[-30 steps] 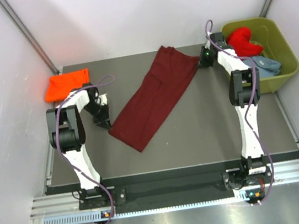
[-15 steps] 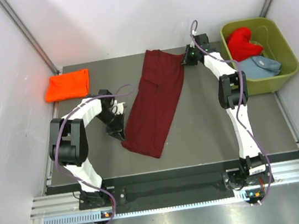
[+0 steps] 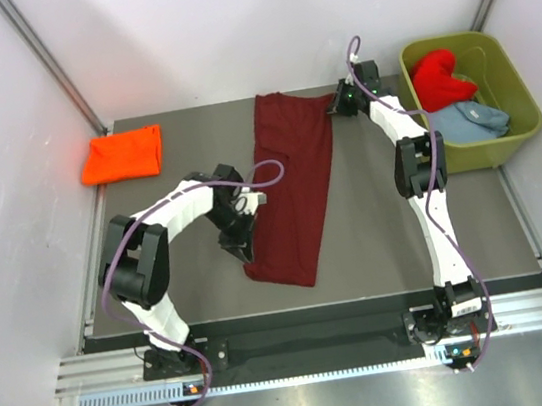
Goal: Fold and stack the t-shirts
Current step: Fold the tshirt
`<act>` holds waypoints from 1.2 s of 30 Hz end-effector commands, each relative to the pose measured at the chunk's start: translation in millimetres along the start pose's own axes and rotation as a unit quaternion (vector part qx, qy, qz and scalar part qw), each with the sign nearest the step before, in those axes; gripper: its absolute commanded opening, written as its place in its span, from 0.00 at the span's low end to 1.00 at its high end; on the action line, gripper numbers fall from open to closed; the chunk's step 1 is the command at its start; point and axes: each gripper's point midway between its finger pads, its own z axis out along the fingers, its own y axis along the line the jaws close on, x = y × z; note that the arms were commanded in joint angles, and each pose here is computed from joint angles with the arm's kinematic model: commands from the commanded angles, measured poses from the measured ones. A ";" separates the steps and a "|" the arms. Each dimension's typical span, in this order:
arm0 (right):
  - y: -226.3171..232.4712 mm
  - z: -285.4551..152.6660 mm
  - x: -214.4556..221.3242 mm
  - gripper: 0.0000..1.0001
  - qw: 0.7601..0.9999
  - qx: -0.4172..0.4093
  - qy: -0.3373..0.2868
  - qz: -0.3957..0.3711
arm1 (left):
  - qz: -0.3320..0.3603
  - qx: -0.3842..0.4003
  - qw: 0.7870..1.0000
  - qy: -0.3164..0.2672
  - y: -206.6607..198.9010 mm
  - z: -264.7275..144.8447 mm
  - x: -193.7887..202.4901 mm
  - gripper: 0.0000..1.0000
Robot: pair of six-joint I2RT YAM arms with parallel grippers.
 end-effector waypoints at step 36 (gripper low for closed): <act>62.8 -243.1 124.8 0.57 0.983 -0.011 0.146 0.110 | -0.051 0.002 0.996 -0.069 -28.8 -7.6 -11.5 0.68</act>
